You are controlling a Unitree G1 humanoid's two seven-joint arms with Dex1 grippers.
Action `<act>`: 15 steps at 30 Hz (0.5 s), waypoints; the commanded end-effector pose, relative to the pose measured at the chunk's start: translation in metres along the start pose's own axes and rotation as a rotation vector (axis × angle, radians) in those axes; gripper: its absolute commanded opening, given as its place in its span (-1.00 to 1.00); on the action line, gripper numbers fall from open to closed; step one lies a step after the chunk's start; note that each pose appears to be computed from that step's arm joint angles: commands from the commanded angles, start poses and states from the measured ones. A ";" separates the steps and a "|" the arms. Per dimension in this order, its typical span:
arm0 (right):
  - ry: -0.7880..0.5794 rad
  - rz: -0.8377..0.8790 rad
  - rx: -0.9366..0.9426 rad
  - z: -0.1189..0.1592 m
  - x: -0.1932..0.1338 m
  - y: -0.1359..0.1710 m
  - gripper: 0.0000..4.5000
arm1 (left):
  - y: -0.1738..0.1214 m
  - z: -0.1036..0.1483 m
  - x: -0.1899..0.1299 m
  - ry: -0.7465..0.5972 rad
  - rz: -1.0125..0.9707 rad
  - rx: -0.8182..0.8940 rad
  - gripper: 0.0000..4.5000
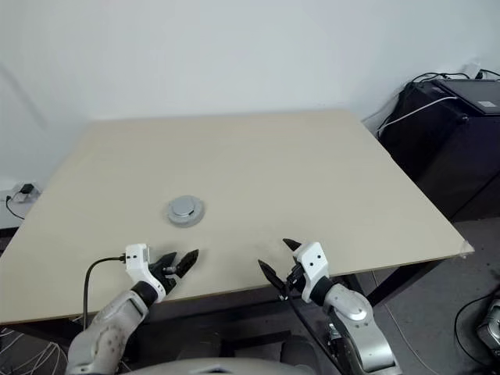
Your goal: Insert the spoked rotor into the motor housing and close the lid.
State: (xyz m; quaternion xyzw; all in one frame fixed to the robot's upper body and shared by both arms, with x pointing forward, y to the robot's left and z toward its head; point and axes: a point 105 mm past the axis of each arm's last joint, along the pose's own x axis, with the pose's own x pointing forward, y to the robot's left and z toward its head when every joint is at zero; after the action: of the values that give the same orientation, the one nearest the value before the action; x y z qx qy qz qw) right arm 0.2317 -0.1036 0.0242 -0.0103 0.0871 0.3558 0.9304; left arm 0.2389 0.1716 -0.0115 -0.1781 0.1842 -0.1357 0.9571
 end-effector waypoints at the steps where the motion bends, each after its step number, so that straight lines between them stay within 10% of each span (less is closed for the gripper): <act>1: -0.055 -0.050 -0.050 0.012 -0.001 -0.006 1.00 | -0.025 0.033 -0.002 -0.201 -0.060 0.261 0.99; 15: -0.158 -0.338 -0.044 0.012 -0.018 -0.032 1.00 | -0.049 0.049 -0.017 -0.516 0.019 0.514 0.99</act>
State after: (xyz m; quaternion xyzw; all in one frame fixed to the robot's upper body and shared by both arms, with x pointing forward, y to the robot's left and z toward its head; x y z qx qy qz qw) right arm 0.2386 -0.1344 0.0273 -0.0132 0.0291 0.2105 0.9771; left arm 0.2328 0.1477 0.0470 0.0405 -0.0774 -0.1280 0.9879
